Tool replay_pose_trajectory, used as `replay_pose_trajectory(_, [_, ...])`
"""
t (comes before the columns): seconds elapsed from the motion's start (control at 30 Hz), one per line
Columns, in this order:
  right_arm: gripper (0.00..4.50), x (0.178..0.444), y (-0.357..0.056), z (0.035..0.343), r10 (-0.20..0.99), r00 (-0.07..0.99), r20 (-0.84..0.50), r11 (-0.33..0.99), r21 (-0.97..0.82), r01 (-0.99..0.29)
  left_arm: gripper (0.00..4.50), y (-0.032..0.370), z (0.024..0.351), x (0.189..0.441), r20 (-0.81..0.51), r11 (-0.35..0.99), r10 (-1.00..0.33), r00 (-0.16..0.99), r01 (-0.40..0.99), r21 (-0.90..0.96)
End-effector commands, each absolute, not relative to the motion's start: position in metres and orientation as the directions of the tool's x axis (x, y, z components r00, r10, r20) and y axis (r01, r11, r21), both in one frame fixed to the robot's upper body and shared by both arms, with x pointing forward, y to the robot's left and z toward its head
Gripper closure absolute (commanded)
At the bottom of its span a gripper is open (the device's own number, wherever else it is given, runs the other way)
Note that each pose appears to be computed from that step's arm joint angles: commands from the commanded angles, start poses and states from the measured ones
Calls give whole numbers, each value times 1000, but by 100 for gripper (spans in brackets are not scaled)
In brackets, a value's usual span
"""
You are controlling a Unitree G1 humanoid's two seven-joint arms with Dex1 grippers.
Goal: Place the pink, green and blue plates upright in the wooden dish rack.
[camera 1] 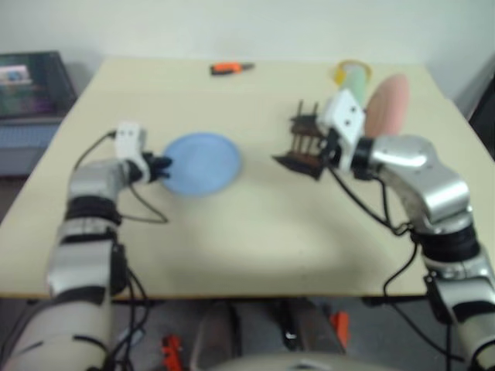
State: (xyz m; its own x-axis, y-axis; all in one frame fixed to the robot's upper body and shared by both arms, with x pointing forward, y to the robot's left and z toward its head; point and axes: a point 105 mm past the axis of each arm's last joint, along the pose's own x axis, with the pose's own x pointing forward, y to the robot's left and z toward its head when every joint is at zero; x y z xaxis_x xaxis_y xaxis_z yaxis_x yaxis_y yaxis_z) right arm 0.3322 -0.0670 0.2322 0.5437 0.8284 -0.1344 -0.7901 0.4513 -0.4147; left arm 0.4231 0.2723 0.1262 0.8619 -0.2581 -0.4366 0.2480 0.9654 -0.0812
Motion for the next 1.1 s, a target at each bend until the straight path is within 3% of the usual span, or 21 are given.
replay_pose_trajectory(0.03, [0, 327, -65, 241, 835, 540, -101, 446, -451, -773, 449, 276, 149, 427, -386, 969, -245, 889, 242, -57])
replay_pose_trajectory(0.27, [0, 327, -61, 238, 840, 532, -104, 436, -453, -778, 449, 273, 171, 428, -336, 968, -245, 910, 247, -36])
replay_pose_trajectory(0.57, [0, 321, -10, 233, 895, 427, -128, 297, -542, -786, 449, 258, 262, 437, -131, 977, -139, 982, 158, 142])
replay_pose_trajectory(0.7, [0, 328, 18, 217, 884, 439, -160, 245, -640, -728, 449, 232, 288, 435, -76, 969, -175, 982, 185, 161])
replay_pose_trajectory(1.1, [0, 361, 43, 198, 820, 557, -131, 240, -805, -543, 449, 193, 301, 411, -94, 945, -292, 952, 302, 127])
